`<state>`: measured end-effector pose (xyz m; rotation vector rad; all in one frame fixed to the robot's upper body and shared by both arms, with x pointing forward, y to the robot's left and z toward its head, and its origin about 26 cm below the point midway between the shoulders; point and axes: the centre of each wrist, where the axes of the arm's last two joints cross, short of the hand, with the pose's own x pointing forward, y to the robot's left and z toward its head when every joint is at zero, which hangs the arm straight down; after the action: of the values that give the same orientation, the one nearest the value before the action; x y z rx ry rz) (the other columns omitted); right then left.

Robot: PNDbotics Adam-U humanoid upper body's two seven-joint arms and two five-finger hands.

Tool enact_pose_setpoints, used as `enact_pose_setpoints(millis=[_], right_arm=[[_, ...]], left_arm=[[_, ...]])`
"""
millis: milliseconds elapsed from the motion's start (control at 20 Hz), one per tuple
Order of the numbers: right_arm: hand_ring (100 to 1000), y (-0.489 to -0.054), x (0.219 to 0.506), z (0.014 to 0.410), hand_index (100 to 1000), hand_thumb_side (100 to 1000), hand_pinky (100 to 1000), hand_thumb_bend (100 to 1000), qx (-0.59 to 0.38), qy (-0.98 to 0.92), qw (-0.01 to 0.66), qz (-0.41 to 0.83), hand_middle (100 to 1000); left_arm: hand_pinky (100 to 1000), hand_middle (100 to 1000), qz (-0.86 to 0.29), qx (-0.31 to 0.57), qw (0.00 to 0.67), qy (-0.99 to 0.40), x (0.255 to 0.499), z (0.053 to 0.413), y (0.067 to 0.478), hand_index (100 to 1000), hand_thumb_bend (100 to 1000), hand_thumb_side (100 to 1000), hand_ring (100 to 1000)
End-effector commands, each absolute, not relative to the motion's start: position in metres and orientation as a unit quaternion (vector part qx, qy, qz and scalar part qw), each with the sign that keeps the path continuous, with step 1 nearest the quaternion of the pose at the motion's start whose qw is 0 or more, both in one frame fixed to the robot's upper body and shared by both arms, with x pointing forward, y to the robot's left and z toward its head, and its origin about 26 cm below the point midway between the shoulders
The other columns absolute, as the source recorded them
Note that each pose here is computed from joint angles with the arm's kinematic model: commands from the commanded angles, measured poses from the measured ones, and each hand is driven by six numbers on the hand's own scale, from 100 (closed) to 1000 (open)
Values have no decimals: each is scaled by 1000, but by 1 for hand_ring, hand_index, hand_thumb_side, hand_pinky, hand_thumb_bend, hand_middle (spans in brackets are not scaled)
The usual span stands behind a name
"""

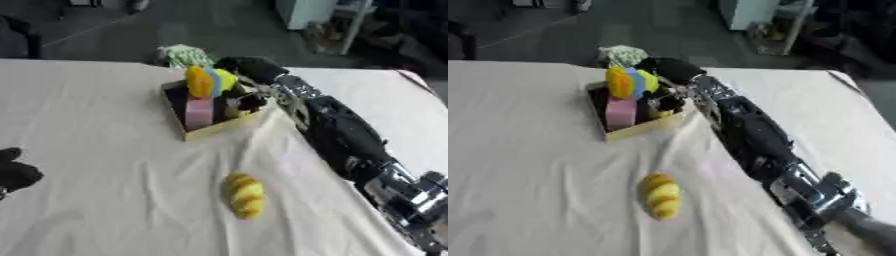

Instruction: Pick up objects on the table and place them in the box.

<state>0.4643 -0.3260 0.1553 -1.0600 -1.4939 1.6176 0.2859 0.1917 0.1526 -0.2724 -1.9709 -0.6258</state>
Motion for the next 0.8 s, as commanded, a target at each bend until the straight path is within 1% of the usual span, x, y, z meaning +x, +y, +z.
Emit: enact_pose_setpoints(millis=[50,300,650,800], right_arm=[[922,-335,465,167,1000,291,870,100,-408,-555,335,642,943],[915,-336,464,177,1000,234,866,100,-406,-552,344,642,937],[913,-337,462,181,1000,224,861,100,-409,-555,350,634,934],[909,-339,460,186,1000,209,860,100,-408,-564,343,631,928]], left_arm=[[821,631,-261,-111,491,-824,285,160,192,839,100,734,721],[822,631,-261,-110,492,-823,285,160,192,840,100,734,721],[823,631,-261,-110,492,-823,285,160,192,839,100,734,722],[823,631,-260,-109,493,-823,285,160,193,839,100,735,722]])
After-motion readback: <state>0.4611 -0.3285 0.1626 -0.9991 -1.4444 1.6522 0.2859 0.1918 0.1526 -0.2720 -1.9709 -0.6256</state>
